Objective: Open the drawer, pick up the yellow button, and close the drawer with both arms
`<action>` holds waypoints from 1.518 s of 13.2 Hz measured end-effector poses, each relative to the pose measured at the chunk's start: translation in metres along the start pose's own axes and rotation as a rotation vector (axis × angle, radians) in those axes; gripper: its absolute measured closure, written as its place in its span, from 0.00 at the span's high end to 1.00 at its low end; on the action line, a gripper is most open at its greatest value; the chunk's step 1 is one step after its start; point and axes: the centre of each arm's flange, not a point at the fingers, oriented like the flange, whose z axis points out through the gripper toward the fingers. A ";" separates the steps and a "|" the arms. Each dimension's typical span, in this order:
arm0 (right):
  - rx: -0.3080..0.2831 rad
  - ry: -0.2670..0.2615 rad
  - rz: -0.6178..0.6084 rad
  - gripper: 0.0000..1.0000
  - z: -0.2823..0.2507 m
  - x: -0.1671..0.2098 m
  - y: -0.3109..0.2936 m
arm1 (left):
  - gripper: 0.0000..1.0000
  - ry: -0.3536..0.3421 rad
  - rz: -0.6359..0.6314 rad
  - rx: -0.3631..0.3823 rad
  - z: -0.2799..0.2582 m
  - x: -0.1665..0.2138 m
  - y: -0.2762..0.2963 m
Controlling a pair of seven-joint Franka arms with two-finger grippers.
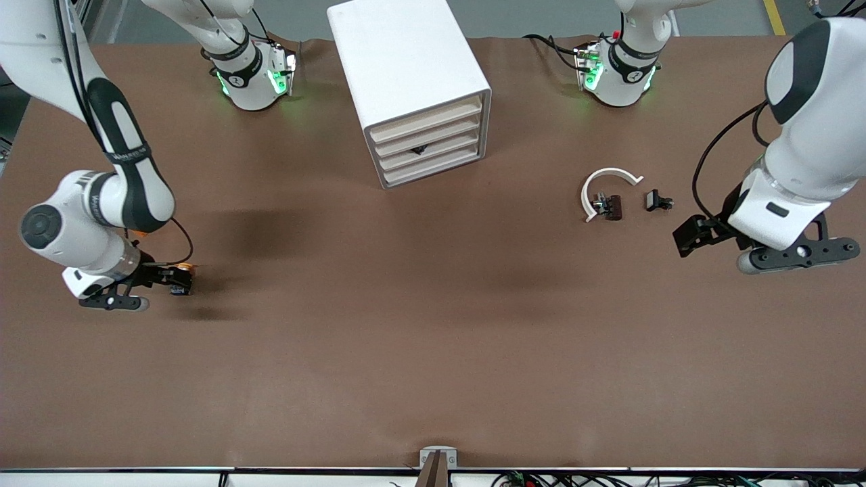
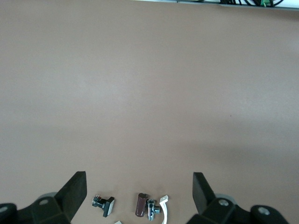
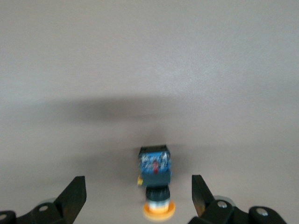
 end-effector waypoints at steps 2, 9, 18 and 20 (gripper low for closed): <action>0.010 -0.036 -0.025 1.00 -0.060 0.008 -0.014 | 1.00 -0.009 0.001 0.014 -0.012 -0.008 -0.001; 0.001 -0.058 -0.098 1.00 -0.256 0.018 -0.054 | 1.00 -0.026 0.072 0.057 -0.058 -0.041 -0.001; 0.000 -0.072 -0.094 1.00 -0.335 0.002 -0.056 | 1.00 -0.053 0.153 0.012 -0.087 -0.068 -0.059; -0.004 -0.061 -0.058 1.00 -0.357 -0.011 -0.067 | 1.00 -0.050 0.157 0.005 -0.096 -0.076 -0.058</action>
